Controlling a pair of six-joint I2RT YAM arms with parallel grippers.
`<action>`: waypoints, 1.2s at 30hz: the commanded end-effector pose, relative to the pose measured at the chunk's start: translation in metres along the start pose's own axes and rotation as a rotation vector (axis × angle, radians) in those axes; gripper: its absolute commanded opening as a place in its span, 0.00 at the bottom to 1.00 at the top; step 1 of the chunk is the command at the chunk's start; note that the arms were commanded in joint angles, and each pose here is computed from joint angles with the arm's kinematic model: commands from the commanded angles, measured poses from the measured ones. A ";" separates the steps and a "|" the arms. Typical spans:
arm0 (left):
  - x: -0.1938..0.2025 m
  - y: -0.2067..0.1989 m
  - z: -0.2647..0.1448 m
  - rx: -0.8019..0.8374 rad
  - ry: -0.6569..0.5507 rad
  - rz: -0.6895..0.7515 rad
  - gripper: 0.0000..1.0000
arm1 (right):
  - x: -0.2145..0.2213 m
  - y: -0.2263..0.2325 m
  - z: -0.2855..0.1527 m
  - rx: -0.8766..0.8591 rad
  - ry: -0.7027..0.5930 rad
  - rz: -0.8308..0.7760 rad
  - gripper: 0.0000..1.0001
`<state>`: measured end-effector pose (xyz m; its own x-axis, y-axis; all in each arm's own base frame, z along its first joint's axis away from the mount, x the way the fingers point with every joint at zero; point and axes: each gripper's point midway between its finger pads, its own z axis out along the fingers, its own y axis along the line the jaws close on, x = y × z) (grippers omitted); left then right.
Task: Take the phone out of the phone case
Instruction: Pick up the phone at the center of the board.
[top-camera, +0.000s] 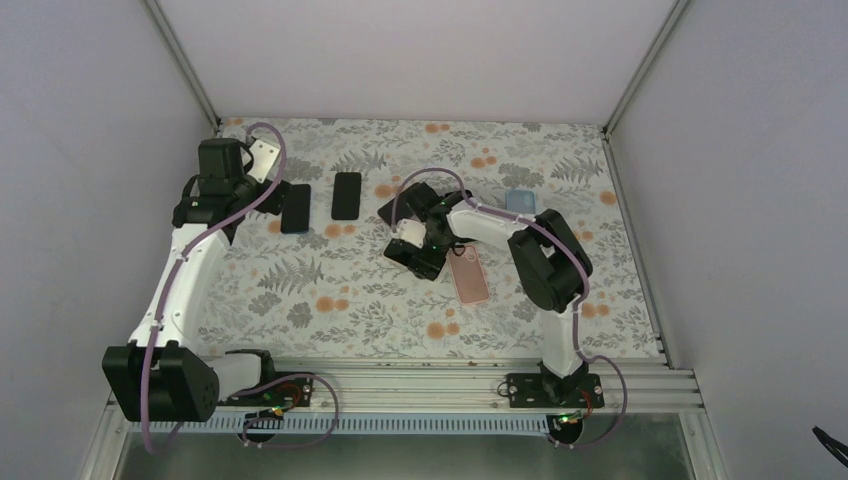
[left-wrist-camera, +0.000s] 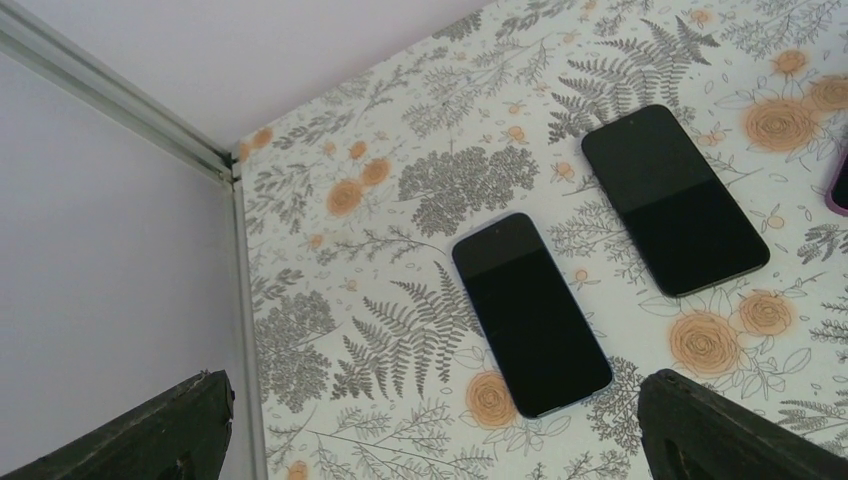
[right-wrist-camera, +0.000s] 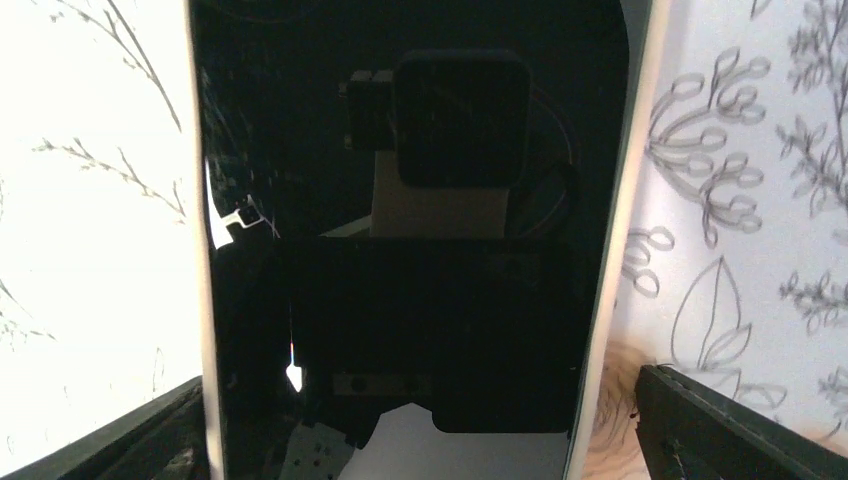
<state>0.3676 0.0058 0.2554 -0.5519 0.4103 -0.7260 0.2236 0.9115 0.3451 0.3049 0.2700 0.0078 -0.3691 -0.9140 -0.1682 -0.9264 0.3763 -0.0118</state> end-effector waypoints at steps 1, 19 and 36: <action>-0.005 -0.001 -0.001 0.026 0.000 -0.003 1.00 | 0.107 0.018 0.042 -0.036 0.376 0.033 1.00; -0.011 -0.086 -0.012 0.591 0.035 0.045 1.00 | 0.048 -0.008 0.014 0.112 0.114 0.055 0.55; -0.016 -0.160 0.026 1.246 0.294 -0.294 1.00 | -0.081 -0.011 -0.122 0.293 -0.327 -0.049 0.54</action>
<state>0.3560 -0.1312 0.1825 -0.7952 0.3776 -0.4744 0.6061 0.5171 -0.6044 0.3251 0.2976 0.1105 -0.2938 -0.8759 -0.3828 -0.8793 0.4047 -0.2510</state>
